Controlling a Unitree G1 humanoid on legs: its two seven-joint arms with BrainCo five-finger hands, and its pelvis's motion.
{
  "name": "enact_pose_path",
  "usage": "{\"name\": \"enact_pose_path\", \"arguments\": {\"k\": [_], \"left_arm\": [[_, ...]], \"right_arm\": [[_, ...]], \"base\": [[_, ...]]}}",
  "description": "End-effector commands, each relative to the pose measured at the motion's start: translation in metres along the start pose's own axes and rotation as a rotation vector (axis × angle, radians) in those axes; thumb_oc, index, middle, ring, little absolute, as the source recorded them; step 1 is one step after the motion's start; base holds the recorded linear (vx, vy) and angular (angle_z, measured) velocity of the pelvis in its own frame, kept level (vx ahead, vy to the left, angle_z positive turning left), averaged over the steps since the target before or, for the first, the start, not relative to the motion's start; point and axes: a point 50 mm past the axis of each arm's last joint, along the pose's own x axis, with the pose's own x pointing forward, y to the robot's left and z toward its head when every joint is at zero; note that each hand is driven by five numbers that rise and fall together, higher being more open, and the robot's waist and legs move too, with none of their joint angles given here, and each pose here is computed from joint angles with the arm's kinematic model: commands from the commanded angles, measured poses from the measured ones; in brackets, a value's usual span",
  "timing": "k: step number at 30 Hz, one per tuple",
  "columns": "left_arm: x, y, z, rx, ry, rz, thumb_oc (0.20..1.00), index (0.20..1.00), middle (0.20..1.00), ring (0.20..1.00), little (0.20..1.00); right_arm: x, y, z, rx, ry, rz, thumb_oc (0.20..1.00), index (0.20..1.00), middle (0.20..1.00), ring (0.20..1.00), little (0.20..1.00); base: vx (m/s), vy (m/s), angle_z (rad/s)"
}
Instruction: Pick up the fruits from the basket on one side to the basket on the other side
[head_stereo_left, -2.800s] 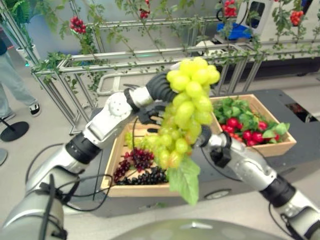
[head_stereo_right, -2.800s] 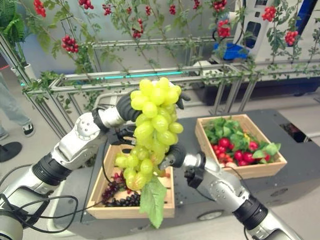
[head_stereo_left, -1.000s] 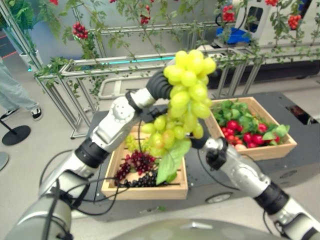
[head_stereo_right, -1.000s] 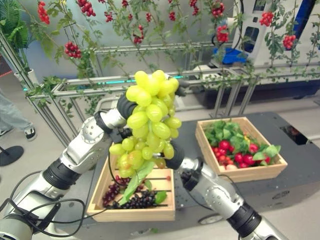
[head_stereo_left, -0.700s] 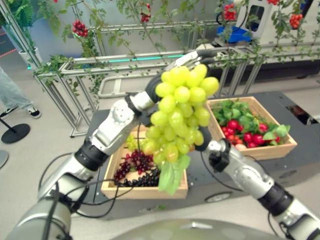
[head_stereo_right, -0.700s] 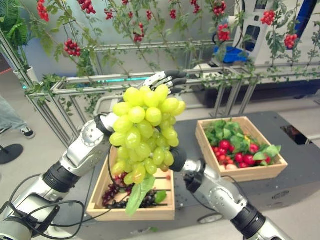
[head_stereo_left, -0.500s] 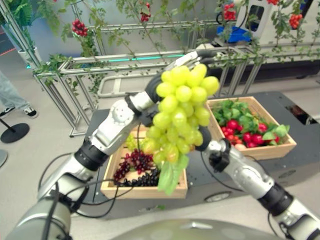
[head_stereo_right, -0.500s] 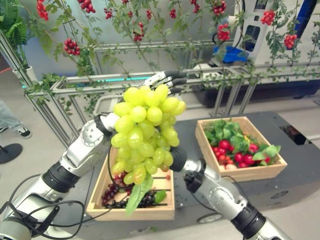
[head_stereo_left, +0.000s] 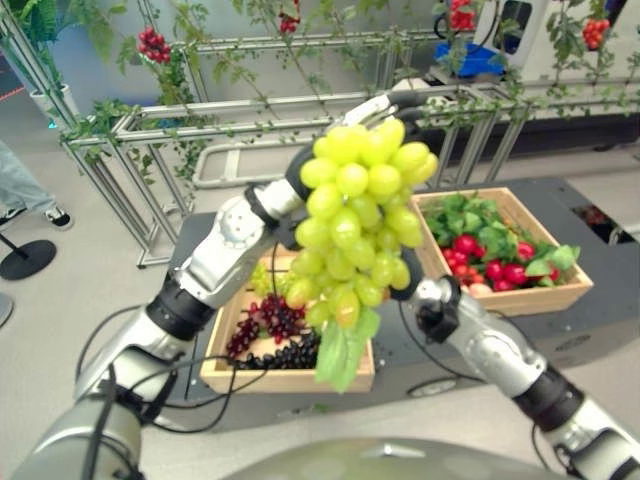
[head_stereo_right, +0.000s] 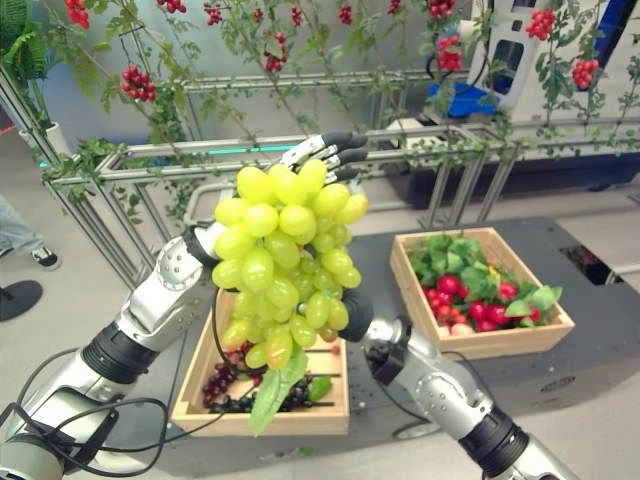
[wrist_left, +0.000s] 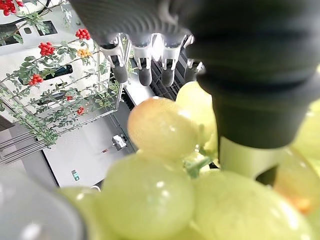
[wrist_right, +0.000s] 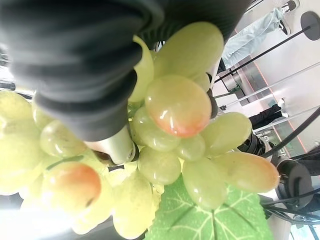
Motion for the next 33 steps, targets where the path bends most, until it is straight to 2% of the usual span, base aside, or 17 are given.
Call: {"name": "enact_pose_path", "arguments": {"k": [1, 7, 14, 26, 33], "left_arm": [[0.005, 0.012, -0.001, 0.116, 0.051, -0.012, 1.000, 1.000, 1.000, 1.000, 1.000], [0.030, -0.006, -0.017, 0.196, 0.131, -0.156, 1.000, 1.000, 1.000, 1.000, 1.000], [0.038, -0.016, -0.041, 0.233, 0.222, -0.196, 1.000, 1.000, 1.000, 1.000, 1.000], [0.013, -0.016, -0.073, 0.306, 0.412, -0.229, 1.000, 1.000, 1.000, 1.000, 1.000], [-0.006, -0.018, -0.092, 0.428, 0.558, -0.313, 1.000, 1.000, 1.000, 1.000, 1.000]], "right_arm": [[0.029, 0.034, 0.027, -0.005, -0.175, 0.250, 0.200, 0.200, 0.200, 0.200, 0.200], [0.037, 0.038, 0.023, 0.013, -0.154, 0.282, 0.200, 0.200, 0.200, 0.200, 0.200], [0.041, 0.041, 0.022, 0.023, -0.142, 0.301, 0.200, 0.200, 0.200, 0.200, 0.200], [0.040, 0.041, 0.021, 0.047, -0.141, 0.297, 0.200, 0.200, 0.200, 0.200, 0.200], [0.041, 0.042, 0.018, 0.061, -0.125, 0.304, 0.200, 0.200, 0.200, 0.200, 0.200]], "base": [[0.00, 0.000, 0.00], [0.00, 0.000, 0.00], [0.00, 0.000, 0.00], [0.00, 0.000, 0.00], [0.00, 0.000, 0.00]]}}
